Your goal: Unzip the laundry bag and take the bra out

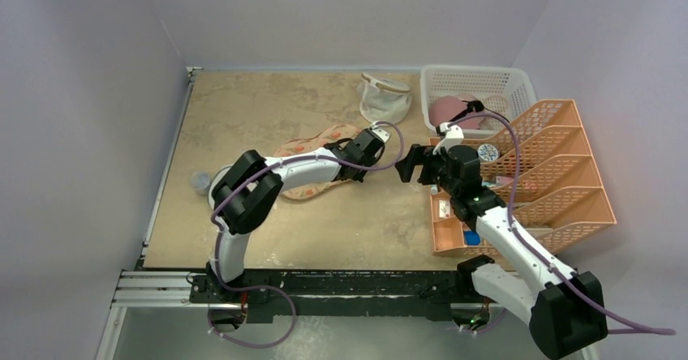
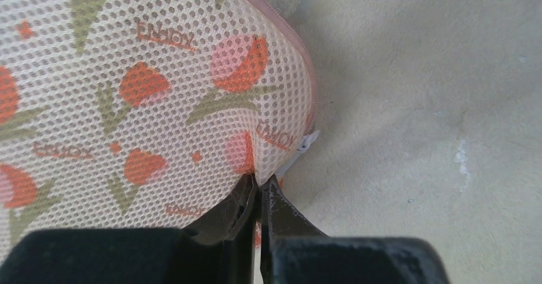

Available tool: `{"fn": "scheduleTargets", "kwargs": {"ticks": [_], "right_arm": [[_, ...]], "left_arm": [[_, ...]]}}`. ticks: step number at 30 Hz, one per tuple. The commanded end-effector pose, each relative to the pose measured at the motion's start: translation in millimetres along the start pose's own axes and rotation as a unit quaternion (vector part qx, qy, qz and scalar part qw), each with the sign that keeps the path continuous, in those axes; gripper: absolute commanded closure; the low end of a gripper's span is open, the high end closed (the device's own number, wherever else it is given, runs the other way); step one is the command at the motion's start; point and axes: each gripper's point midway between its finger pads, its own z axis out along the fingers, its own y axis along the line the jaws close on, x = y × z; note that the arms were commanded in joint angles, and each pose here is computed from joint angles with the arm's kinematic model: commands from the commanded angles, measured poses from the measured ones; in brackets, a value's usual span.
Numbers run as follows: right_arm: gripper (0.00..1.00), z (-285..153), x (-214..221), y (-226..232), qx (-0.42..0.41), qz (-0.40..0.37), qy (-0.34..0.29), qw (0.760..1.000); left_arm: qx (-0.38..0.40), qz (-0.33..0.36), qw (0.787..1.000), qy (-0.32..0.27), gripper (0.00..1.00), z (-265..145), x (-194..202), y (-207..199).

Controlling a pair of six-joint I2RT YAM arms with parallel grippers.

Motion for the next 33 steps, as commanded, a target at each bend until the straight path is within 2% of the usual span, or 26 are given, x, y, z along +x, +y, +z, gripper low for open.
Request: {"fn": "scheduleTargets", "kwargs": {"ticks": [1,9,17,21,27,33], "right_arm": [[0.05,8,-8,23,-0.068,0.004,-0.019,0.998],[0.25,33,6,59,-0.188,-0.002,0.012,0.982],[0.46,63,29,76,-0.261,0.016,0.065,0.963],[0.51,75,40,80,-0.285,0.027,0.084,0.954],[0.52,86,42,83,-0.3,0.031,0.083,0.95],[0.61,95,41,85,-0.305,0.036,0.087,0.948]], "left_arm": [[0.032,-0.018,0.998,-0.044,1.0,-32,-34,-4],[0.033,-0.016,0.997,-0.062,1.0,-53,-46,2],[0.029,-0.017,0.996,-0.078,1.0,-68,-56,8],[0.031,-0.02,0.996,-0.085,1.0,-73,-60,8],[0.036,-0.021,0.995,-0.089,1.0,-76,-63,7],[0.037,-0.022,0.995,-0.091,1.0,-79,-64,7]]}}
